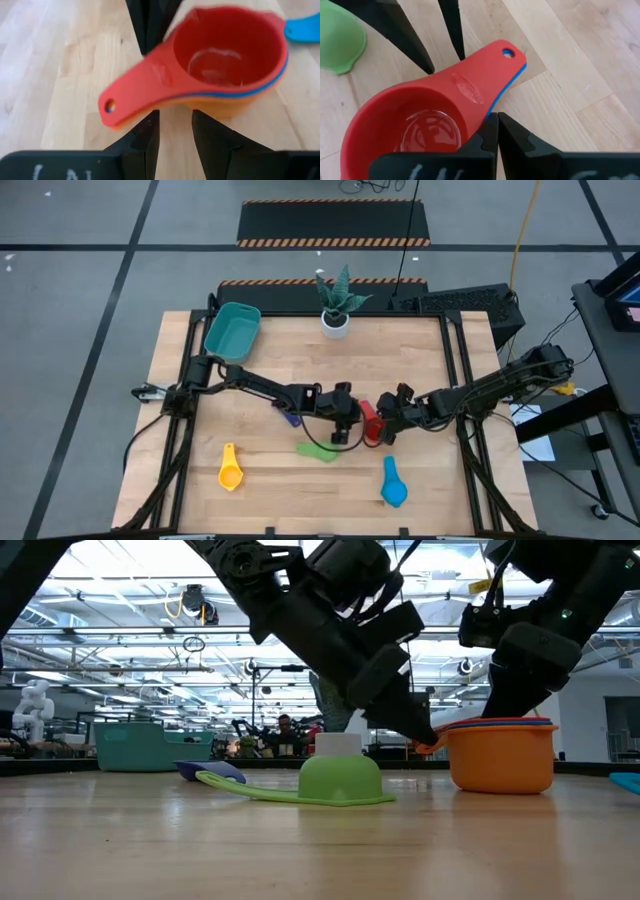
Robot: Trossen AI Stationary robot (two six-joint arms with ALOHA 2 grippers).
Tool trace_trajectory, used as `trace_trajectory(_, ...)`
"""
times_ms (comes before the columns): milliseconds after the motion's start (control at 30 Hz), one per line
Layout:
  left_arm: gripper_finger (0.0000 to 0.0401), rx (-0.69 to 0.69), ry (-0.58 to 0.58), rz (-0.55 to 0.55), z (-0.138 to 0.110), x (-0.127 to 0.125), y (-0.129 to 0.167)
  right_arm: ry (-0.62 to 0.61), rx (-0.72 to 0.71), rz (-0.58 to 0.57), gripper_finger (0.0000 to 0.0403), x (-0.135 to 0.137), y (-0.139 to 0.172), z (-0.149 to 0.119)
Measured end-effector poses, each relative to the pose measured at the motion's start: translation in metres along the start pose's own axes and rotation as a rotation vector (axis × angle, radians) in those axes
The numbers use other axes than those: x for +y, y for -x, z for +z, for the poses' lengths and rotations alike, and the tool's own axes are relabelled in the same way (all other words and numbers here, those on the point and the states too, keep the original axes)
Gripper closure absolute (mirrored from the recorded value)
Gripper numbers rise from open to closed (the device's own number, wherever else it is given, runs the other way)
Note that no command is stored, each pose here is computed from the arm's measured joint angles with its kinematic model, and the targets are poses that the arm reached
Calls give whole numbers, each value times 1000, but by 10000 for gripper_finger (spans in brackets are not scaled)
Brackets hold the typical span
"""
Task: Nest measuring cups in basket
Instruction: Stack the red measuring cup on top of the blue measuring cup
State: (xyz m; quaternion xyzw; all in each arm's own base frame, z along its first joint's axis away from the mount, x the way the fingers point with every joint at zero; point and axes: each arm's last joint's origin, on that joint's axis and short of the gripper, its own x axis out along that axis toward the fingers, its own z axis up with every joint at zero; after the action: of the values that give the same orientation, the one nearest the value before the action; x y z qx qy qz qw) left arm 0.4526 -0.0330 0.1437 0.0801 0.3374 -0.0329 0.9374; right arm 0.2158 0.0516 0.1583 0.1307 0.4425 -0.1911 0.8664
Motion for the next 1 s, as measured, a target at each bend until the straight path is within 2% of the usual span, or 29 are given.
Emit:
trace_trajectory(200, 284, 45, -4, -20, 0, -3, 6, -45, 26, 11, 403, -5, 12, -1)
trace_trajectory(367, 284, 34, 7, -123, 4, -14, 11, -112, 57, 4, 403, -10, 28, -9)
trace_trajectory(467, 284, 18, 13, -145, 6, -26, 12, -131, 60, 27, 403, -7, 35, -13)
trace_trajectory(733, 284, -10, -22, -57, 9, -55, 11, -141, 82, 118, 403, 3, 49, -23)
trace_trajectory(833, 284, -11, -14, -50, 9, -55, 11, -167, 117, 178, 403, 9, 53, -27)
trace_trajectory(1000, 284, 19, -10, -43, 6, -50, 11, -249, 91, 301, 403, 26, 56, -27)
